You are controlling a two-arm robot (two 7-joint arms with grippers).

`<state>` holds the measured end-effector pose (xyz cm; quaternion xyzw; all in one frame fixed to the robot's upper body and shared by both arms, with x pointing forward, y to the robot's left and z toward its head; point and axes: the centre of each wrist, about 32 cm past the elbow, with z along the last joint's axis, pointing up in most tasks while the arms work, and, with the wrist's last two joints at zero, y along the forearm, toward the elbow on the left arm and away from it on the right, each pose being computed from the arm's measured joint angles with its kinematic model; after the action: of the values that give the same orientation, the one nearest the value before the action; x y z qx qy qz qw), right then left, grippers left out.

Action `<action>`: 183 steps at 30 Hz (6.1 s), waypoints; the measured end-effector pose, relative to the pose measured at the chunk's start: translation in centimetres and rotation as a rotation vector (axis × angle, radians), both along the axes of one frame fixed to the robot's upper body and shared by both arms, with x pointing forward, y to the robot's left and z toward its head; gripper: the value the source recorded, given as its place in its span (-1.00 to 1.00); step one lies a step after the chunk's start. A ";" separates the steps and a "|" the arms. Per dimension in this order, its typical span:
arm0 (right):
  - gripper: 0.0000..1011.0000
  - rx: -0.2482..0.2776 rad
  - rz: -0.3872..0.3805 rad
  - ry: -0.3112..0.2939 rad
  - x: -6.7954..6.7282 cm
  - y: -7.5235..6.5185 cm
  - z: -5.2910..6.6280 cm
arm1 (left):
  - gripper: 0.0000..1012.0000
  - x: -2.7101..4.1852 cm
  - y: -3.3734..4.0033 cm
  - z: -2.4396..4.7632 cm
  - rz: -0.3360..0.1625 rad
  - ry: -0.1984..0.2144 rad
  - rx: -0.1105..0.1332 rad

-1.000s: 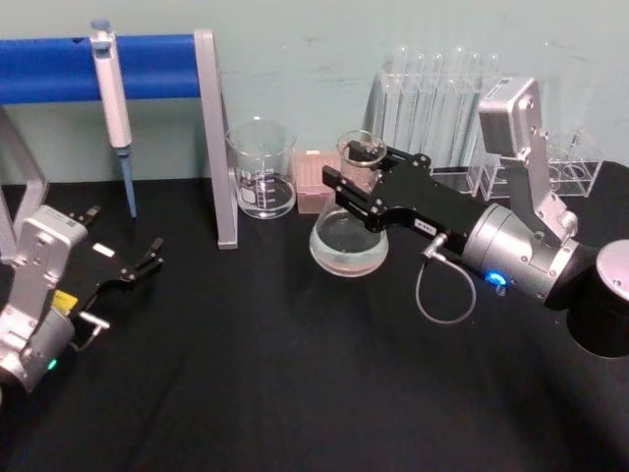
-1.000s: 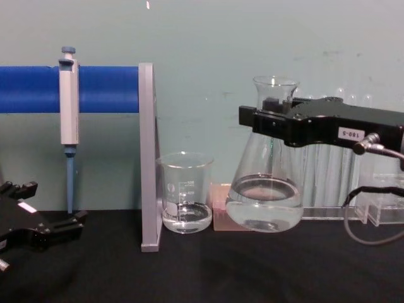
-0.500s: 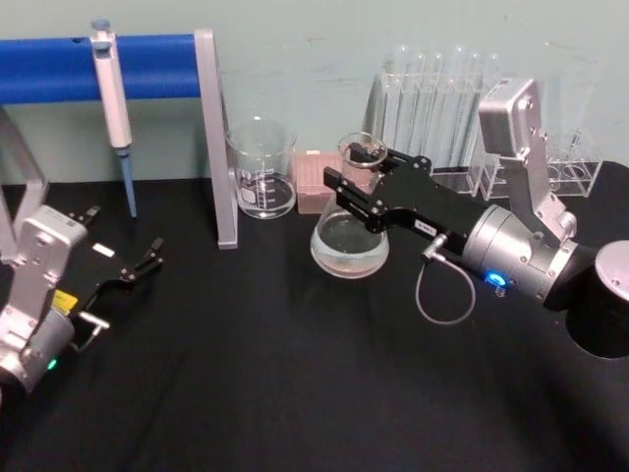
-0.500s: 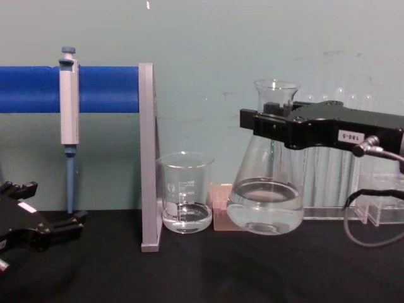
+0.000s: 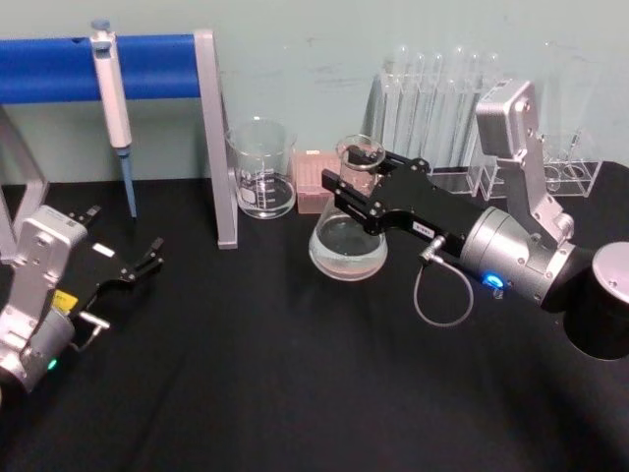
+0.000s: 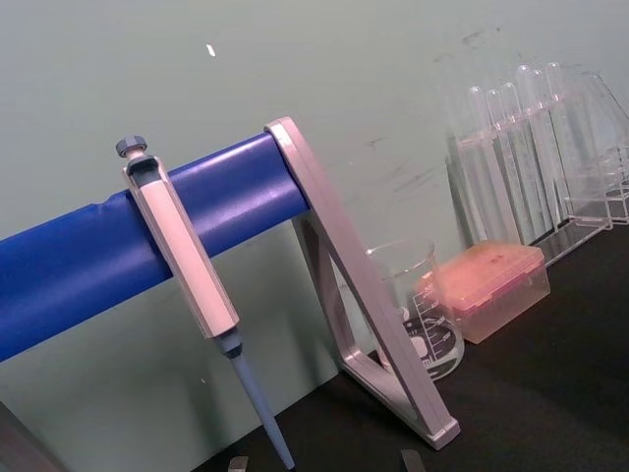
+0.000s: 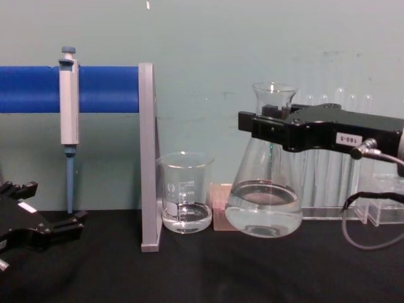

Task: Grasp the erlenmeyer flask with one hand, shake it three times, then place it back.

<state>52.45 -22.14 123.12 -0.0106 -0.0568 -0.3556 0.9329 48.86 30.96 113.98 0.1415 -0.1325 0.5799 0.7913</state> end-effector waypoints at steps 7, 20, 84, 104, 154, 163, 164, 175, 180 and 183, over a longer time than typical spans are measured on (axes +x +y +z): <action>-0.09 -0.001 0.000 0.001 0.1 0.0 0.0 | 0.98 0.00 0.00 0.00 0.000 0.000 0.000; -0.09 0.000 0.020 0.010 0.1 0.5 -0.2 | 0.98 0.00 0.00 0.00 0.000 0.000 0.000; -0.09 0.009 0.067 0.008 -0.3 1.5 -0.4 | 0.98 0.00 0.00 0.00 0.000 0.000 0.000; -0.09 0.009 -0.111 0.001 -0.5 -1.0 -0.4 | 0.98 0.00 0.00 0.00 0.000 0.000 0.000; -0.09 -0.009 0.197 0.027 -1.3 2.9 -0.7 | 0.98 0.00 0.00 0.00 0.000 0.000 0.000; -0.10 -0.011 0.259 0.029 -1.2 3.8 -0.8 | 0.98 0.00 0.00 0.00 0.000 0.000 0.000; -0.09 -0.012 0.268 0.030 -1.2 4.0 -0.8 | 0.98 0.00 0.00 0.00 0.000 0.000 0.000; -0.09 -0.014 0.292 0.032 -1.1 4.1 -0.8 | 0.98 0.00 0.00 0.00 0.000 0.000 0.000; -0.09 -0.009 0.257 0.027 -1.0 3.6 -0.7 | 0.98 0.00 0.00 0.00 0.000 0.000 0.000; -0.09 -0.005 0.224 0.025 -0.9 3.1 -0.7 | 0.98 0.00 0.00 0.00 0.000 0.000 0.000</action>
<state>51.55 -19.07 122.40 -0.0108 -0.0470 -0.2489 0.9673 48.86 30.97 113.98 0.1415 -0.1325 0.5799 0.7913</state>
